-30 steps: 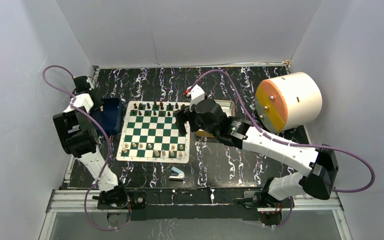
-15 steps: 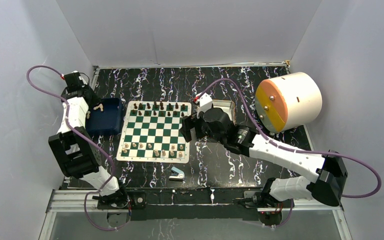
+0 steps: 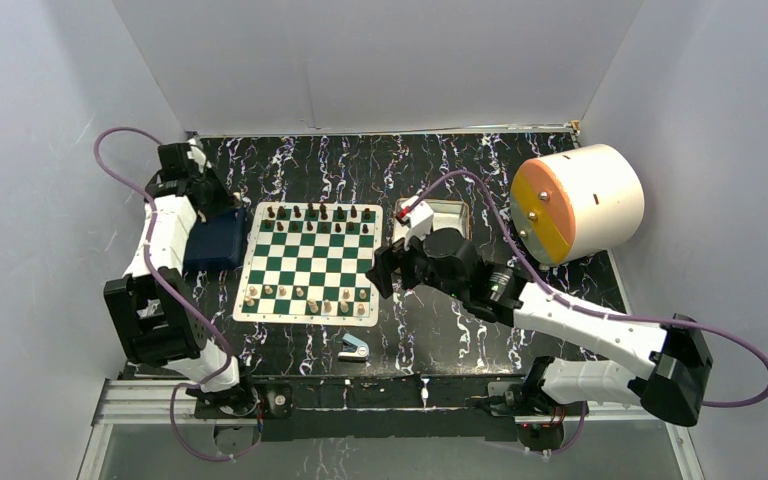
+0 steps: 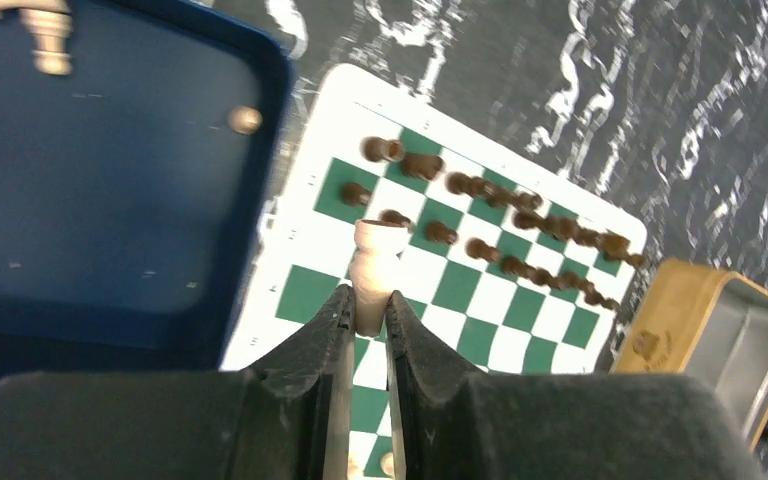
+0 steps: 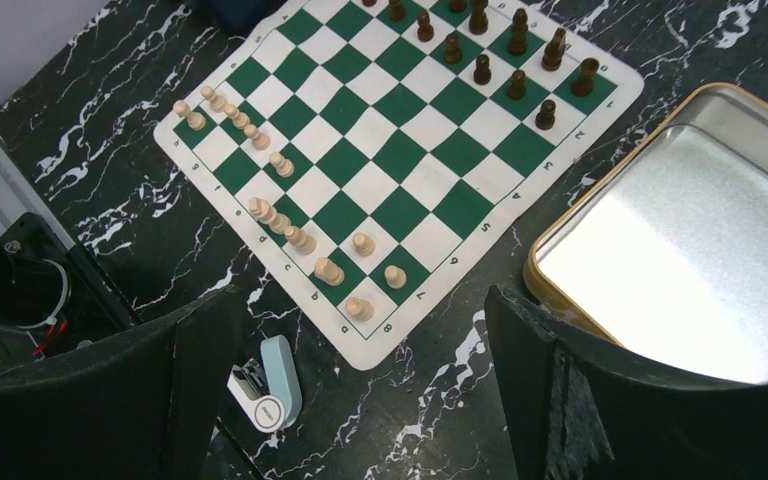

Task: Set up the chess pieces on the board
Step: Pick up the chess piece from the storage box, then place the chess piece on the chessboard.

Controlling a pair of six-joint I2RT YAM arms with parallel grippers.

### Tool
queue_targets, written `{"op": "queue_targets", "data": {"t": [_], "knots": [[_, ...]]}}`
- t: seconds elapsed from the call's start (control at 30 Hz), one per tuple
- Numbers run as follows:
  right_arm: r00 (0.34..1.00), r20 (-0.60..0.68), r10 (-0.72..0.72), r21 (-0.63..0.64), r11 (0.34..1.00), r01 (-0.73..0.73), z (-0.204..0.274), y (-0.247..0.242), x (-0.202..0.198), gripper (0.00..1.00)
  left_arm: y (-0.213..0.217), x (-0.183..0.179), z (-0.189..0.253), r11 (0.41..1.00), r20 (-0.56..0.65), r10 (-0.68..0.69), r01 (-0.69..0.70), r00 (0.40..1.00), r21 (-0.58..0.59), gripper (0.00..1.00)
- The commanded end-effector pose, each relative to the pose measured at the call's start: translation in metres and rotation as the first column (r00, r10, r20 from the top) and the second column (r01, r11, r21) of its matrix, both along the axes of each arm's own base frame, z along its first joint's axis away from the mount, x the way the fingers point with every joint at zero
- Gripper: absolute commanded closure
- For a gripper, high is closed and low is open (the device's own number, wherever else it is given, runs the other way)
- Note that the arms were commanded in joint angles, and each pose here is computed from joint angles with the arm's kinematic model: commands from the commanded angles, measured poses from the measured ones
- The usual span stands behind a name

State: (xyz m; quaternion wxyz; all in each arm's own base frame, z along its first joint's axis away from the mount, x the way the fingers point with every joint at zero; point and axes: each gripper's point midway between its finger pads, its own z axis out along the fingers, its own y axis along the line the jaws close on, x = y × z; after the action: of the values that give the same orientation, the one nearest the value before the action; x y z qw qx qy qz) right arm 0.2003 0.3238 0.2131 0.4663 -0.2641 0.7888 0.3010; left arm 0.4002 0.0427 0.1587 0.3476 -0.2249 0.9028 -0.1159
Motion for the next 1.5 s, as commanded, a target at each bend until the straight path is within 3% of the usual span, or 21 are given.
{"op": "queue_targets", "data": {"t": [0.0,0.17,0.33,0.47,0.63,0.73,0.9,1.03,1.2,1.33,1.47], "knots": [[0.992,0.119,-0.051,0.036,0.998,0.047,0.028,-0.015,0.010,0.01,-0.051,-0.007,0.040,0.987,0.071,-0.150,0.154,0.986,-0.041,1.00],[0.975,0.219,-0.043,-0.072,0.996,0.060,0.025,-0.029,0.019,0.01,-0.110,-0.030,0.043,0.941,0.076,-0.299,0.307,0.951,-0.144,1.00],[0.922,0.361,0.141,-0.103,0.988,-0.111,0.043,-0.015,0.008,0.05,-0.164,-0.063,0.042,0.867,0.059,-0.454,0.456,0.889,-0.200,1.00],[0.815,0.506,0.281,-0.159,0.960,-0.232,0.058,0.000,0.002,0.21,-0.198,-0.087,0.041,0.788,0.063,-0.563,0.558,0.824,-0.259,1.00],[0.638,0.613,0.466,-0.290,0.884,-0.366,0.058,0.019,-0.009,0.23,-0.230,-0.118,0.049,0.680,0.072,-0.685,0.672,0.725,-0.294,1.00],[0.615,0.606,0.505,-0.341,0.863,-0.373,0.054,0.027,-0.004,0.23,-0.239,-0.138,0.049,0.629,0.058,-0.737,0.715,0.674,-0.306,1.00],[0.507,0.576,0.641,-0.462,0.767,-0.446,0.039,0.040,-0.010,0.22,-0.255,-0.173,0.049,0.521,0.069,-0.808,0.763,0.586,-0.382,1.00],[0.428,0.583,0.690,-0.510,0.722,-0.468,0.040,0.050,-0.011,0.22,-0.256,-0.193,0.048,0.487,0.054,-0.834,0.778,0.549,-0.398,1.00],[0.408,0.555,0.725,-0.558,0.688,-0.463,0.033,0.062,-0.001,0.25,-0.257,-0.204,0.051,0.459,0.056,-0.851,0.789,0.523,-0.409,1.00],[0.380,0.519,0.766,-0.598,0.643,-0.479,0.022,0.066,-0.001,0.37,-0.259,-0.210,0.055,0.441,0.070,-0.857,0.797,0.510,-0.412,1.00],[0.347,0.503,0.791,-0.616,0.610,-0.498,0.016,0.067,-0.005,0.39,-0.261,-0.213,0.057,0.424,0.080,-0.863,0.800,0.499,-0.425,1.00]]}}
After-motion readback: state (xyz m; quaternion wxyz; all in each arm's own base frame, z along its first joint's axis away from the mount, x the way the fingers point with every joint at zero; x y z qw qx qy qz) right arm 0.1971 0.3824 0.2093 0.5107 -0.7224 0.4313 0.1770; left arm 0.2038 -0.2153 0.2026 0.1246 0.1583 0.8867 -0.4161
